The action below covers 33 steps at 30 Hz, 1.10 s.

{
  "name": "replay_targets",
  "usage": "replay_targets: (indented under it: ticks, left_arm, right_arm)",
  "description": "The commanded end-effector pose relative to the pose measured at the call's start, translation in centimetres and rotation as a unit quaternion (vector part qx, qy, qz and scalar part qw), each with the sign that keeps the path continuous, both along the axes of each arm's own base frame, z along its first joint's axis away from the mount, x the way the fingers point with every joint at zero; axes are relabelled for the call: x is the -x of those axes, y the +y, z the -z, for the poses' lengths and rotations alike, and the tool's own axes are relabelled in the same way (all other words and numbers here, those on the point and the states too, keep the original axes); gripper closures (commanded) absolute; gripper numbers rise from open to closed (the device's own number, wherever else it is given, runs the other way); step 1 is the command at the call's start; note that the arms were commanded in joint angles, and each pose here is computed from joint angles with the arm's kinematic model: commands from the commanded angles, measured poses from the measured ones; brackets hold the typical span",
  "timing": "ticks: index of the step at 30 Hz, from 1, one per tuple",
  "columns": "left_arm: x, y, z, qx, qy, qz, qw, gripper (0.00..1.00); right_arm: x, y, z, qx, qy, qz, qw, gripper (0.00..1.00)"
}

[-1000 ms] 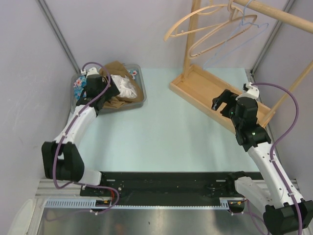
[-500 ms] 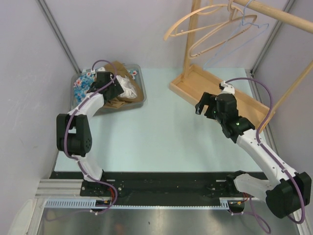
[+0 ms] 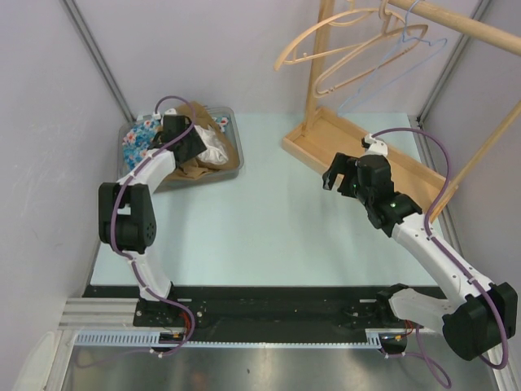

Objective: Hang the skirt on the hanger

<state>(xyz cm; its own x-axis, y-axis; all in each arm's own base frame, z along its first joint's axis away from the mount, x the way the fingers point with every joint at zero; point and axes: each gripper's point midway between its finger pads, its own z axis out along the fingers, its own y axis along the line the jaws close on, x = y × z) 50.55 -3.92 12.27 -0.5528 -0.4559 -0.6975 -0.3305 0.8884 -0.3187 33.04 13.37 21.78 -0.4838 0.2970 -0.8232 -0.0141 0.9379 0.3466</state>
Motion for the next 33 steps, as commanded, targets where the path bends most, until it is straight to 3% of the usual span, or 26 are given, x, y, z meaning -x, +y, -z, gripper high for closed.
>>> replay_targets:
  ticks: [1,8,17,24,27,30,31,32,33]
  left_arm:
    - [-0.4,2.0,-5.2,-0.022,-0.064,-0.042,0.997,0.30]
    - [-1.0,3.3,-6.2,-0.042,-0.084,-0.077,0.993,0.30]
    - [-1.6,4.2,-1.9,-0.047,-0.020,-0.117,0.992,0.31]
    - [-3.6,3.7,-1.5,-0.036,-0.034,-0.109,0.993,0.34]
    - [-4.2,3.5,-1.7,-0.035,-0.046,-0.105,0.993,0.45]
    - [-4.7,3.3,-2.5,-0.030,-0.063,-0.101,0.992,0.76]
    - [-4.8,3.2,-3.0,-0.027,-0.069,-0.096,0.993,0.92]
    - [-4.8,3.0,-3.2,-0.025,-0.071,-0.094,0.993,0.99]
    - [-4.7,3.0,-3.5,-0.024,-0.074,-0.093,0.993,1.00]
  right_arm:
    - [-0.4,0.4,-1.6,-0.019,-0.029,0.003,0.999,0.05]
    - [-1.1,0.8,-0.8,-0.014,-0.019,-0.001,1.000,0.04]
    - [-1.8,0.7,-0.5,0.004,-0.012,0.003,1.000,0.04]
    - [-1.9,0.6,-0.6,0.011,-0.009,0.004,1.000,0.04]
    - [-1.8,0.4,-0.8,0.012,-0.009,0.006,1.000,0.05]
    - [-1.6,0.2,-0.9,0.014,-0.009,0.011,1.000,0.05]
    - [-1.5,0.1,-1.0,0.014,-0.011,0.011,1.000,0.04]
    - [-1.4,0.0,-0.9,0.016,-0.009,0.013,1.000,0.05]
    - [-1.4,-0.2,-1.1,0.016,-0.012,0.015,1.000,0.04]
